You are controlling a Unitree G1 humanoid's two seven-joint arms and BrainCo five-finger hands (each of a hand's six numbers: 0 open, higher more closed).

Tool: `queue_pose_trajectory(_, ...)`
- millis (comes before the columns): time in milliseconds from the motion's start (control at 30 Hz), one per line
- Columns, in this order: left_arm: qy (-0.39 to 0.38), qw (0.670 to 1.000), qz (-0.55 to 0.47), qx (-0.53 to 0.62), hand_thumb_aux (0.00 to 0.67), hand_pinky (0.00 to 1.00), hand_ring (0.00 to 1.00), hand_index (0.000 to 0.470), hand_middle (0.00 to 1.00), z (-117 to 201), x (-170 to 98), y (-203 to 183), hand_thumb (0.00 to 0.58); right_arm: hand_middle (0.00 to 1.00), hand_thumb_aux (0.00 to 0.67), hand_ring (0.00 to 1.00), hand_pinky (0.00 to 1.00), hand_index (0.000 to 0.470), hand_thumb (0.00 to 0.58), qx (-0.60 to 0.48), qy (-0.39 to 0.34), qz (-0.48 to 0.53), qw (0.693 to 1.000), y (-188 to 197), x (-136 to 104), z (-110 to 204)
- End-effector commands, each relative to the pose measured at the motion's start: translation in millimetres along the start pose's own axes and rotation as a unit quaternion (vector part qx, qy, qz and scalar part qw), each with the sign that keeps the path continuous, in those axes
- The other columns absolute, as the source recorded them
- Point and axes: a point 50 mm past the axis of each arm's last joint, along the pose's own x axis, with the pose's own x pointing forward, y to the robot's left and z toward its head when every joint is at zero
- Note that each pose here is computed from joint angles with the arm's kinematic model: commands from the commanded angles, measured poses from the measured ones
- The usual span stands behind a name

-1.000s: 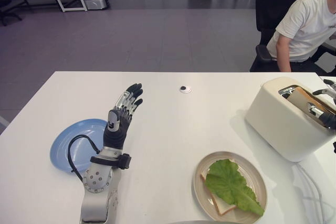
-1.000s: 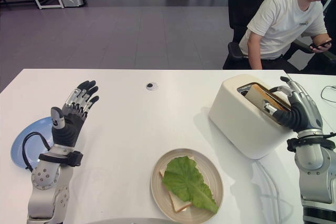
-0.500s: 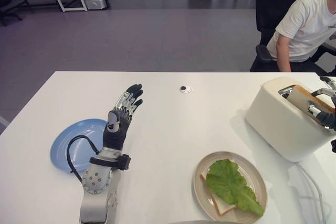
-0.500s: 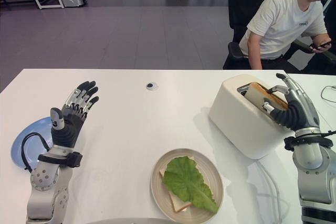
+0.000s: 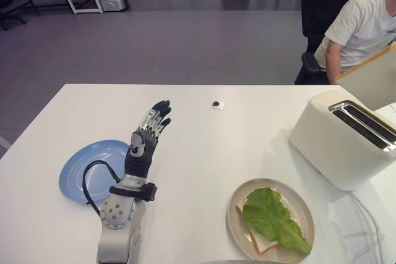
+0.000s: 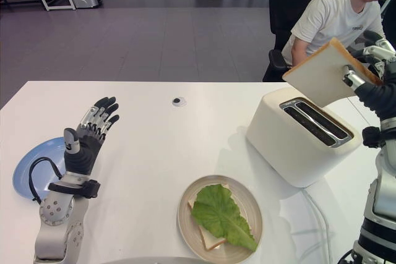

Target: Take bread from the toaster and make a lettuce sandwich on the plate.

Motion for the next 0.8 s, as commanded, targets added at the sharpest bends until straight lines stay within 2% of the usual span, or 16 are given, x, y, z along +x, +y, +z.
queue_pose_trajectory(33, -0.002, 1.0, -0.002, 0.0, 0.0, 0.0, 0.0, 0.0, 0.0, 1.6, 1.1, -2.6, 0.0, 0.0, 0.67, 0.0, 0.0, 0.47, 0.58, 0.133, -0.038, 0.07, 0.988, 9.8, -0.5, 33.4)
queue_pose_trajectory(133, -0.003, 1.0, -0.002, -0.001, 0.0, 0.0, 0.0, 0.0, 0.0, 2.1, 1.7, -3.9, 0.0, 0.0, 0.67, 0.0, 0.0, 0.47, 0.58, 0.246, -0.048, 0.186, 0.95, 29.1, -9.3, 53.4)
queue_pose_trajectory(200, -0.003, 1.0, -0.002, -0.001, 0.0, 0.0, 0.0, 0.0, 0.0, 2.3, 2.1, -4.5, 0.0, 0.0, 0.67, 0.0, 0.0, 0.47, 0.58, 0.27, -0.012, 0.319, 0.909, 57.2, -27.2, 53.5)
queue_pose_trajectory(267, -0.003, 1.0, -0.001, -0.002, 0.0, 0.0, 0.0, 0.0, 0.0, 2.3, 1.9, -5.1, 0.0, 0.0, 0.67, 0.0, 0.0, 0.47, 0.58, 0.27, 0.027, 0.447, 0.852, 83.1, -52.7, 45.5)
queue_pose_trajectory(433, -0.003, 1.0, -0.004, -0.003, 0.0, 0.0, 0.0, 0.0, 0.0, 3.0, 2.4, -5.8, 0.0, 0.0, 0.67, 0.0, 0.0, 0.47, 0.58, 0.242, 0.064, 0.591, 0.767, 104.4, -82.0, 25.7)
queue_pose_trajectory(567, -0.005, 1.0, -0.003, -0.001, 0.0, 0.0, 0.0, 0.0, 0.0, 4.1, 2.5, -5.5, 0.0, 0.0, 0.67, 0.0, 0.0, 0.47, 0.58, 0.154, 0.029, 0.686, 0.711, 117.0, -72.3, 35.3)
queue_pose_trajectory(700, -0.005, 1.0, 0.004, -0.001, 0.0, 0.0, 0.0, 0.0, 0.0, 5.3, -0.2, -5.6, 0.0, 0.0, 0.67, 0.0, 0.0, 0.47, 0.58, 0.054, -0.006, 0.73, 0.681, 121.5, -47.7, 52.8)
queue_pose_trajectory(800, -0.003, 1.0, 0.017, -0.001, 0.0, 0.0, 0.0, 0.0, 0.0, 6.6, -4.9, -5.3, 0.0, 0.0, 0.67, 0.0, 0.0, 0.47, 0.58, 0.021, 0.002, 0.757, 0.653, 122.7, -47.9, 52.6)
